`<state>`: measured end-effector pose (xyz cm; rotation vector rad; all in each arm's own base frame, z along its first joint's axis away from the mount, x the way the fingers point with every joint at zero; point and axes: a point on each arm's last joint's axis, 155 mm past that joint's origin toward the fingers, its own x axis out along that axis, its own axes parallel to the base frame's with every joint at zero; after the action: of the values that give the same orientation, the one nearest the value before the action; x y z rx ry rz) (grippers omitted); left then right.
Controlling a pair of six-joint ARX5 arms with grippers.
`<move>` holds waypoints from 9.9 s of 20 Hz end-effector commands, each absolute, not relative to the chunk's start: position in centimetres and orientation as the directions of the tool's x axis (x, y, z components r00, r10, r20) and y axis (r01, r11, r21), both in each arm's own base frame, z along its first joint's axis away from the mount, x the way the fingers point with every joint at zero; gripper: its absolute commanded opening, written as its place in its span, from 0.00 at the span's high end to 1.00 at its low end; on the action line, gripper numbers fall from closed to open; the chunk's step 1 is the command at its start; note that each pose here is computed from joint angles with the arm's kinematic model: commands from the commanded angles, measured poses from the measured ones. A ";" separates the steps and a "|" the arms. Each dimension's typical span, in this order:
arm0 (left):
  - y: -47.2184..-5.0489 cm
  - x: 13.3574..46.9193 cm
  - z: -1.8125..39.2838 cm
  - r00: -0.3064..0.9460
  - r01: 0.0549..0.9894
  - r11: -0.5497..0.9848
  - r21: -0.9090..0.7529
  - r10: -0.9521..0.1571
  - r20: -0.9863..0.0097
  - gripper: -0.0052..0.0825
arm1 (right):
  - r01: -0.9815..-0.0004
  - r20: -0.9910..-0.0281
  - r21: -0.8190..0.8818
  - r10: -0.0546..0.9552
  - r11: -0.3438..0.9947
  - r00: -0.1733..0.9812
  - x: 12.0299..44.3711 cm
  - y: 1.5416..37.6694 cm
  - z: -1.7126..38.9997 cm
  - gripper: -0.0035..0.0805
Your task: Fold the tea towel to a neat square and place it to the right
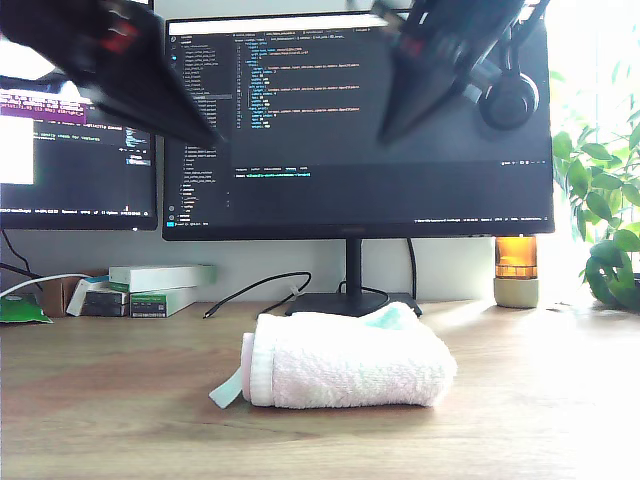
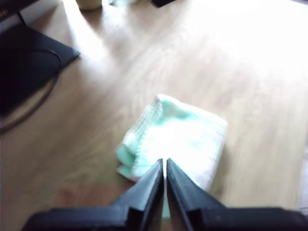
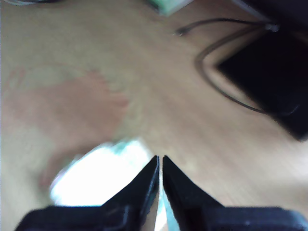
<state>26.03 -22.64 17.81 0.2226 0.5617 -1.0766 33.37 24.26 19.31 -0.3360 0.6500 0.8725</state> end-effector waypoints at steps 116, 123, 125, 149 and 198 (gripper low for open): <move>-22.9 20.8 17.3 0.395 0.835 0.509 -0.207 -0.818 -0.417 0.94 | -0.131 -0.816 -0.054 0.032 0.990 0.577 28.0 8.8 9.4 0.97; -20.5 26.9 21.5 0.656 0.724 0.688 -0.047 -0.708 -0.261 0.94 | -0.116 -0.691 -0.035 0.060 0.993 0.720 32.4 7.7 12.6 0.97; -19.0 28.3 22.4 0.707 0.683 0.730 -0.030 -0.671 -0.223 0.94 | -0.103 -0.687 -0.034 0.051 0.994 0.725 32.7 6.7 12.8 0.97; -7.9 28.1 16.1 0.876 0.422 0.893 -0.159 -0.446 -0.182 0.95 | -0.055 -0.308 0.117 0.089 0.992 0.947 26.3 1.3 18.1 0.97; -2.2 23.6 11.2 0.941 0.067 0.985 -0.162 -0.116 -0.317 0.95 | -0.028 -0.327 -0.023 0.019 0.999 0.945 22.8 0.3 11.5 0.97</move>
<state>23.67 -2.19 11.91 -0.1406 0.3164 -0.0947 22.84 0.22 12.45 -0.0372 0.3134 0.0202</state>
